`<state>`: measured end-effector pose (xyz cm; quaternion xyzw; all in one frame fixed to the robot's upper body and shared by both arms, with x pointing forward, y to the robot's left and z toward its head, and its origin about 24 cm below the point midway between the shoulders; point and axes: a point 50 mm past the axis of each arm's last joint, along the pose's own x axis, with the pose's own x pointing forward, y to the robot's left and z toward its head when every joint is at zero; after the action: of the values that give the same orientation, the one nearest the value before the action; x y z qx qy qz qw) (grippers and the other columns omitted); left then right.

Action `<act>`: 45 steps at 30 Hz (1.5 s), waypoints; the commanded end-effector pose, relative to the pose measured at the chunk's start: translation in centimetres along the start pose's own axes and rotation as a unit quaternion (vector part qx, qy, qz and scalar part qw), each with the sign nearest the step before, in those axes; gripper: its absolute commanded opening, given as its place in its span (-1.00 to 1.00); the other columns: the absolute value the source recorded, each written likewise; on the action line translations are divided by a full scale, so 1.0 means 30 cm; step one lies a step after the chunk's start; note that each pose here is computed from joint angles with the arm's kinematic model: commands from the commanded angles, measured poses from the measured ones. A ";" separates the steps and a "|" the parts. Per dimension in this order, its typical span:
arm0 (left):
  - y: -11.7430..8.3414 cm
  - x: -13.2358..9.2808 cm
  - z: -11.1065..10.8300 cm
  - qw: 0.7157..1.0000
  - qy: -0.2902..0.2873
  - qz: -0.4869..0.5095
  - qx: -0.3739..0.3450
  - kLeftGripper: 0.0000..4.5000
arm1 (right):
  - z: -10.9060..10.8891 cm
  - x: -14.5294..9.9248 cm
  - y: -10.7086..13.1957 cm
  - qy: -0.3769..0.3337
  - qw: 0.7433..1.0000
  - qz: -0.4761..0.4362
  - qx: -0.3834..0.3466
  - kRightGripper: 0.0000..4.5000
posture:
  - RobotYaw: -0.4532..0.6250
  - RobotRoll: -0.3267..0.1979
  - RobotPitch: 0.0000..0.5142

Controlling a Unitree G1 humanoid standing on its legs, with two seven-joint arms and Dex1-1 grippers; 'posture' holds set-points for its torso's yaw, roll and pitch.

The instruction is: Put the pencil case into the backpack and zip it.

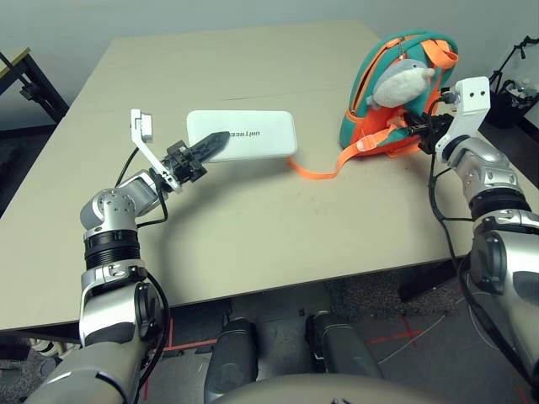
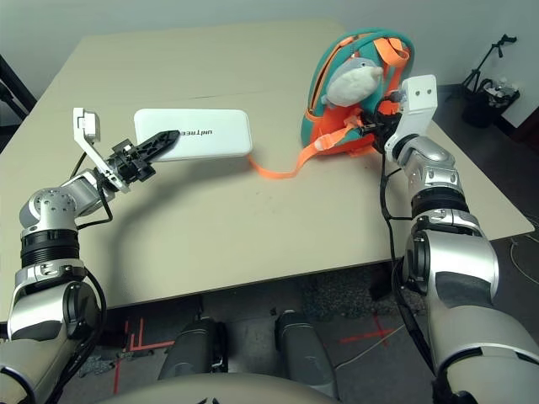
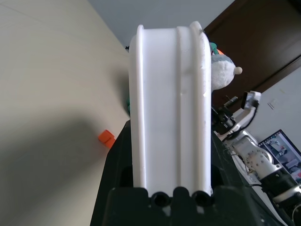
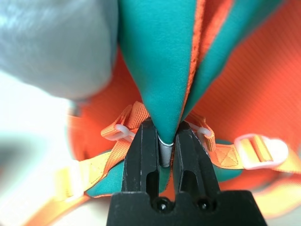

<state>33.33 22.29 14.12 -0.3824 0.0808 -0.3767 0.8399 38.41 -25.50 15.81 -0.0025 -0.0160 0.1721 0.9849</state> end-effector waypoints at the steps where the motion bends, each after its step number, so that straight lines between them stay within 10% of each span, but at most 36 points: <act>1: -0.015 -0.005 0.068 0.999 -0.022 -0.005 0.027 -0.41 | 0.070 -0.001 0.056 -0.046 0.997 0.062 -0.012 -0.96 | -0.31 0.25 -0.82; 17: -0.018 -0.009 0.183 0.997 -0.026 0.002 0.068 -0.41 | 0.230 -0.136 0.274 -0.096 0.974 0.206 -0.021 -0.96 | -0.34 0.25 -0.80; 45: -0.240 0.054 0.215 0.944 0.118 -0.105 0.290 -0.41 | 0.016 -0.240 0.322 0.000 0.977 0.206 0.062 -0.96 | -0.32 0.25 -0.79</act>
<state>33.21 22.44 22.40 -0.1310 0.0465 -0.4983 0.8558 28.36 -19.13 15.97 0.0493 0.0002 0.3630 0.9305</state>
